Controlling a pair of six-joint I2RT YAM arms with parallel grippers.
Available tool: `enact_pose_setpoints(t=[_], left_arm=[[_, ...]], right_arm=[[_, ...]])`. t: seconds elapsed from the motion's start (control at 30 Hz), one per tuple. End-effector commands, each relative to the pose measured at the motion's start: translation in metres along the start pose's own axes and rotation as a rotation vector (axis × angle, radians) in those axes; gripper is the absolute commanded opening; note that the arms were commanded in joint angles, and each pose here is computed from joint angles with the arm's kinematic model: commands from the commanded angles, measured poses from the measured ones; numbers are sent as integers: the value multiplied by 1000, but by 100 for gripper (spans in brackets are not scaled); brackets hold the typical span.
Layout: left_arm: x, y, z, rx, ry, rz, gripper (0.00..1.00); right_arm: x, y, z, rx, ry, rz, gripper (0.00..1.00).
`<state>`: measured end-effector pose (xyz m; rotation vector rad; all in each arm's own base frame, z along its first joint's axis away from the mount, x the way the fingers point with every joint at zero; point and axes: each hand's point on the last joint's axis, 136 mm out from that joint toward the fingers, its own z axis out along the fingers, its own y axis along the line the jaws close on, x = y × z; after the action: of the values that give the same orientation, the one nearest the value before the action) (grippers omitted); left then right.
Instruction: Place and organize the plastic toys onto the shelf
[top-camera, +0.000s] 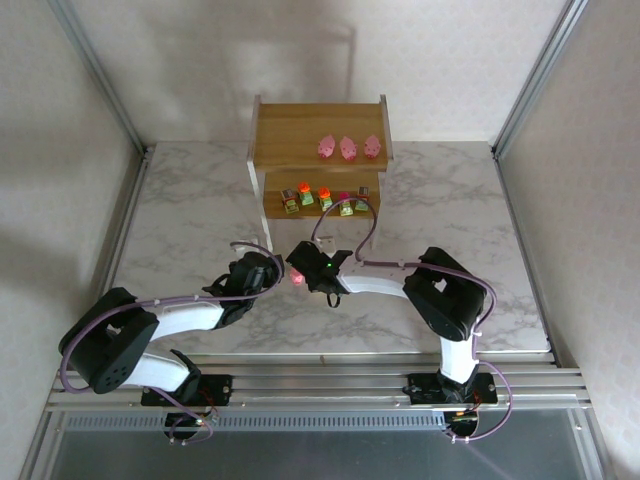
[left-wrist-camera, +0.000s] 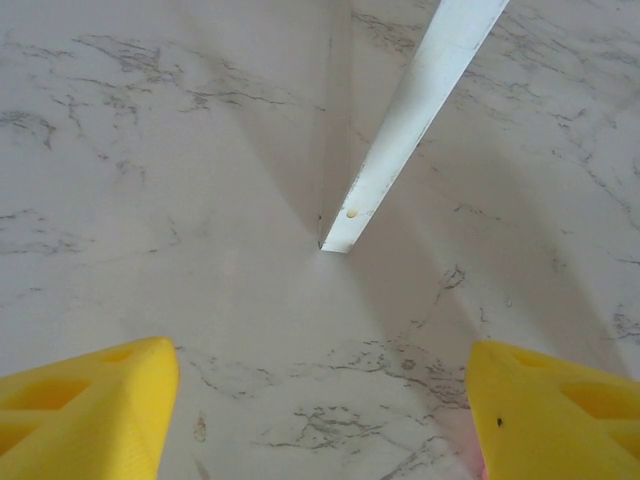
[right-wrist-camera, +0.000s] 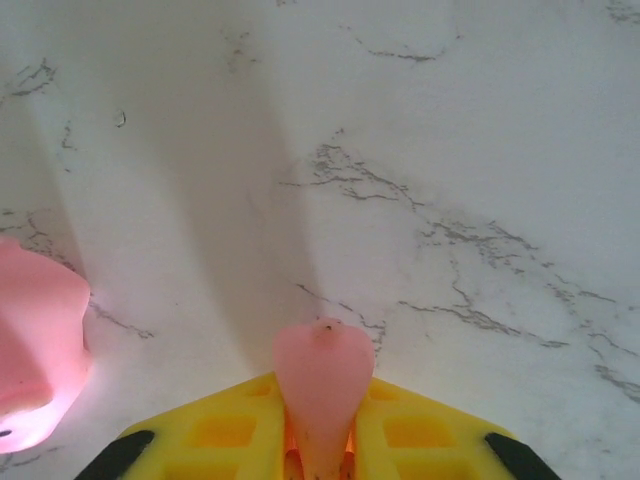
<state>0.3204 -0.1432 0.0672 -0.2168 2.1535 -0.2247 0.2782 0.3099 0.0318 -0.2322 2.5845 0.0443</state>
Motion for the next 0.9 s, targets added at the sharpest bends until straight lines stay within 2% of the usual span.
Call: enact_pose_setpoints(t=[0.0, 0.37, 0.87], left_arm=[[-5, -1, 1, 3, -7, -25, 75], [-5, -1, 1, 5, -6, -26, 75], [-6, -3, 0, 13, -6, -29, 75]], right_arm=[[-20, 1, -28, 7, -62, -9, 18], [-51, 13, -106, -33, -169, -58, 16], [-121, 29, -237, -134, -379, -129, 15]])
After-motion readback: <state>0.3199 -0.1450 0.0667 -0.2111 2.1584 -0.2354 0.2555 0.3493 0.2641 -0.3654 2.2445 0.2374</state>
